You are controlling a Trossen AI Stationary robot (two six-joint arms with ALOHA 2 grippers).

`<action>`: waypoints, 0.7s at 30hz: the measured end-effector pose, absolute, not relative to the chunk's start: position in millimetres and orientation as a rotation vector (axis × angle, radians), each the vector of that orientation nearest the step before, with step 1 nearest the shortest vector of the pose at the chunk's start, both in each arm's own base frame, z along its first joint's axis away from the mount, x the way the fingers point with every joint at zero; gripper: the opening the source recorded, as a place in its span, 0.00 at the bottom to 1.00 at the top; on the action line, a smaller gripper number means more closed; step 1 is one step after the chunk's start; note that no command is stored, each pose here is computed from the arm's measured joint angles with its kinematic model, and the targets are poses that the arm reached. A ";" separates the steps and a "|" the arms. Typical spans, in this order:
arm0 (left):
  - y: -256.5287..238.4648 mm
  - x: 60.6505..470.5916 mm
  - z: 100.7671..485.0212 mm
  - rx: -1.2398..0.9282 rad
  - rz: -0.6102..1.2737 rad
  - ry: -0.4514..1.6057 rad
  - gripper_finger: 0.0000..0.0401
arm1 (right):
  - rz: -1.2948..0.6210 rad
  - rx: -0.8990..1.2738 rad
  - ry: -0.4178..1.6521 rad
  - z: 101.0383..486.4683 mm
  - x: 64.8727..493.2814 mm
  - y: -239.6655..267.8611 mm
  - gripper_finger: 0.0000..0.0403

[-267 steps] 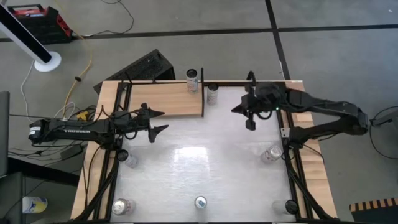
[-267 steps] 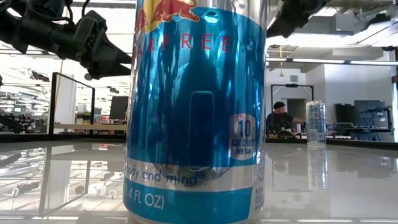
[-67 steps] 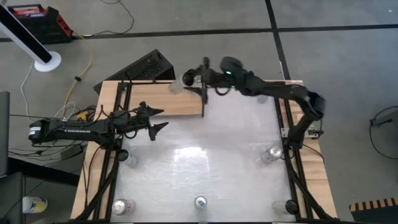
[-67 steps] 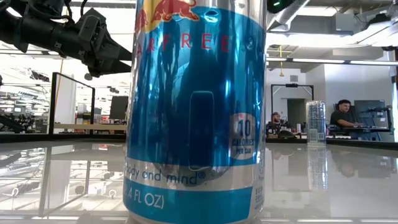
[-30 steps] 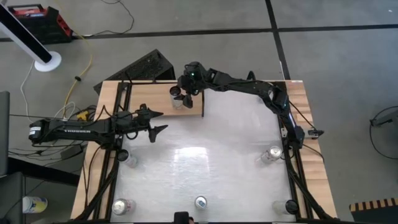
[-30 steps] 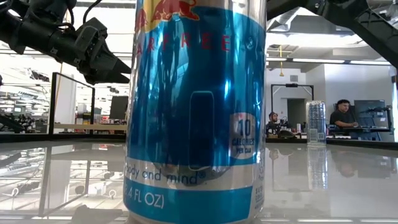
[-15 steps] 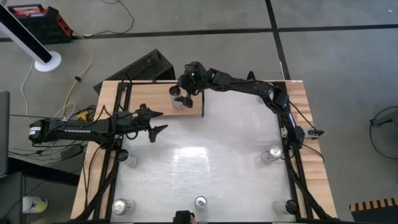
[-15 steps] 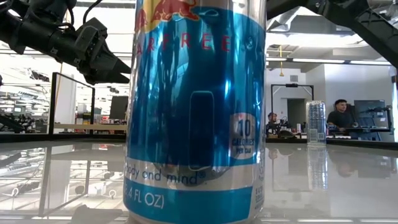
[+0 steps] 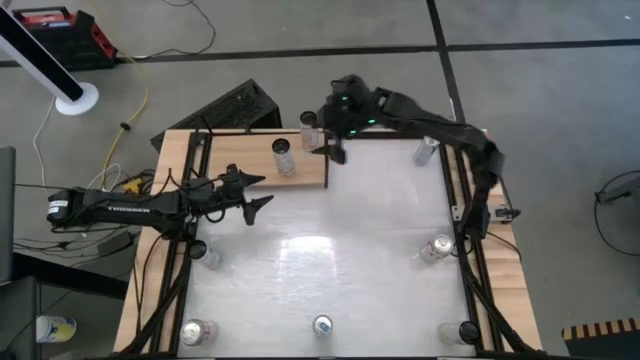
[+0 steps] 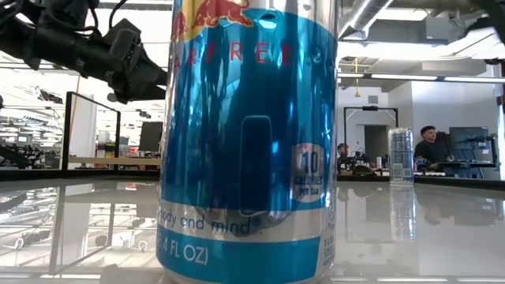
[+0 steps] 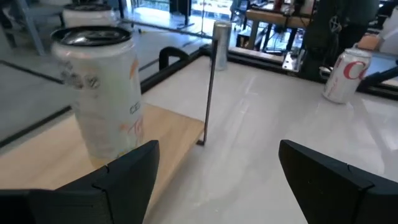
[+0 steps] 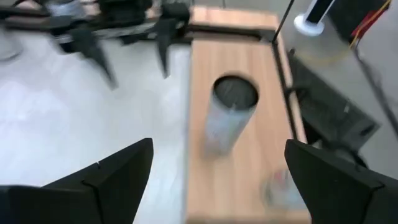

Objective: Place canned beverage on shelf
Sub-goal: Put the top tropical vibe celsius soda can beside the peach vibe celsius soda can on the shelf

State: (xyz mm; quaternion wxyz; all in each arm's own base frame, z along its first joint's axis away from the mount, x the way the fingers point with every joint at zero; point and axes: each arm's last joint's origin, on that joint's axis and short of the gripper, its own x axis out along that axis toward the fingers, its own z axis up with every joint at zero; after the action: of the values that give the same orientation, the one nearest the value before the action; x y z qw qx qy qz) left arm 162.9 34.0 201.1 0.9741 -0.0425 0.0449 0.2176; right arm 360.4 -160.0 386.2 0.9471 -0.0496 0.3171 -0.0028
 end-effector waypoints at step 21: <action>80.0 230.5 184.0 0.047 0.481 0.369 0.45 | -0.029 -0.079 0.599 367.8 225.8 -96.8 0.96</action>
State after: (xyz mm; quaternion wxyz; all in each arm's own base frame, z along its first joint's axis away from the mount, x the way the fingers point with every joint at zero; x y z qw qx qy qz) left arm 230.5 80.0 184.0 0.9541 0.0232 0.1818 0.2369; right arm 225.8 -96.8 367.8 0.9546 -0.0391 0.2951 -0.0140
